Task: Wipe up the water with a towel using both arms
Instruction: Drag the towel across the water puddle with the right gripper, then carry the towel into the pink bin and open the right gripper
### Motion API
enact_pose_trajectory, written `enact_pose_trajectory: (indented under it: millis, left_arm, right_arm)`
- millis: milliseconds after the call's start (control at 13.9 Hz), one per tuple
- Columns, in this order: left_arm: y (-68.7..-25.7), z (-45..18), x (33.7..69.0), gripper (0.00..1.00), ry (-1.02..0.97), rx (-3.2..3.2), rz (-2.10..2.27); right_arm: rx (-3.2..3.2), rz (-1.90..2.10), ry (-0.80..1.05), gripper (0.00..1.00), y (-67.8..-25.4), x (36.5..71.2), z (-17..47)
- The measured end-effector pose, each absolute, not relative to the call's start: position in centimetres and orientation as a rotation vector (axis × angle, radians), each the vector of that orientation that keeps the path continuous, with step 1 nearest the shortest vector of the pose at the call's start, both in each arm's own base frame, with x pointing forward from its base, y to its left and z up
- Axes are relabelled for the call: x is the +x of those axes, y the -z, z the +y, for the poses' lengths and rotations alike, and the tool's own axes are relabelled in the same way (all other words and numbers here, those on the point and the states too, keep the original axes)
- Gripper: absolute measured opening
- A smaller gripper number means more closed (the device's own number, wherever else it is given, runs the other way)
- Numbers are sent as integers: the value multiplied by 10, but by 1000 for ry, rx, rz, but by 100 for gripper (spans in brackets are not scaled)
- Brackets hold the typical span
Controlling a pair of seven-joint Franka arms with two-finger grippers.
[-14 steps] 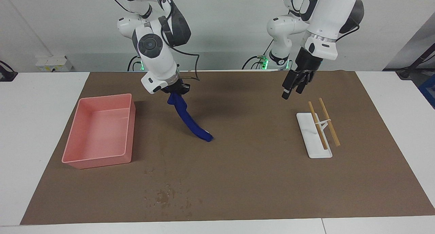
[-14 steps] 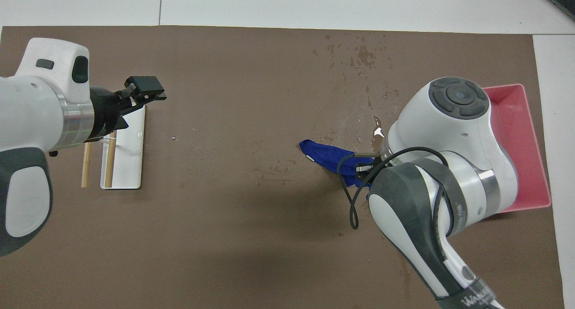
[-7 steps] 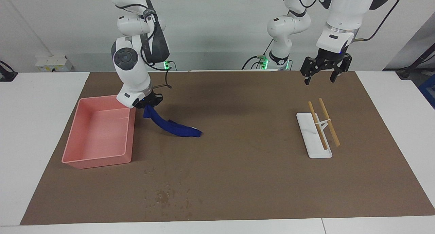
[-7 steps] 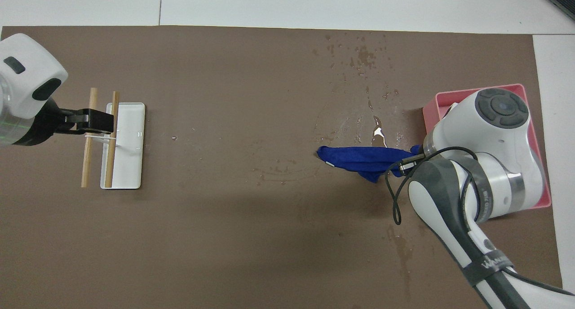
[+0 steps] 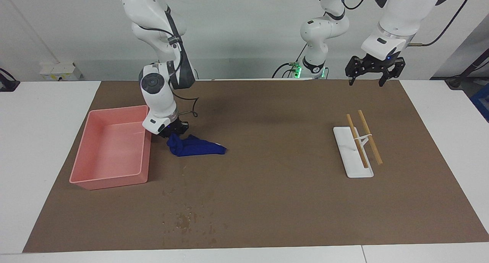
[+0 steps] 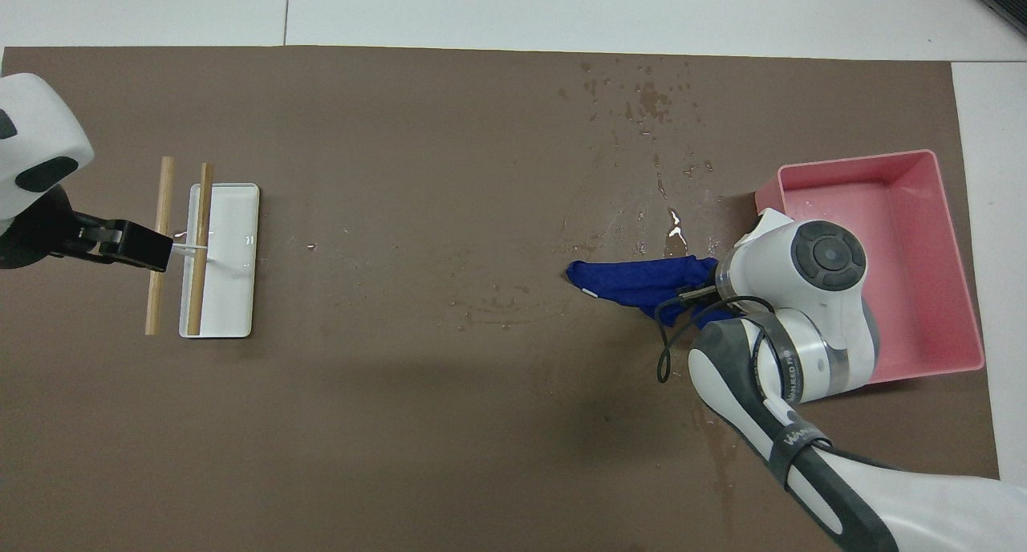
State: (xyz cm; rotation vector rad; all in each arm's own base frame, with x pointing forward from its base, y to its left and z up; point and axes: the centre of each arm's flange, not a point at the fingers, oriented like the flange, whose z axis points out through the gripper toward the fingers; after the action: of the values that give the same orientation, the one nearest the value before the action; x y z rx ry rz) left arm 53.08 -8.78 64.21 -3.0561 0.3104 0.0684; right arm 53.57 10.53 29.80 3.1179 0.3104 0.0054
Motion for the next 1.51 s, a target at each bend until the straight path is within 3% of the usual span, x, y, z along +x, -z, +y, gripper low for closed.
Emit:
enact_pose_trajectory:
  millis: [721,1226,1514]
  left_arm:
    - [-643,-65,533,100,-77,-3115,278]
    - [-642,-67,533,100,-82,-3162,279]
    - [-632,-67,532,100,-116,-3160,280]
  right_arm:
    - [3136,340,-214,9,-298,648,143]
    - [3032,457,-317,9,-304,691,146]
    - [2950,573,-219,9,-356,713,138]
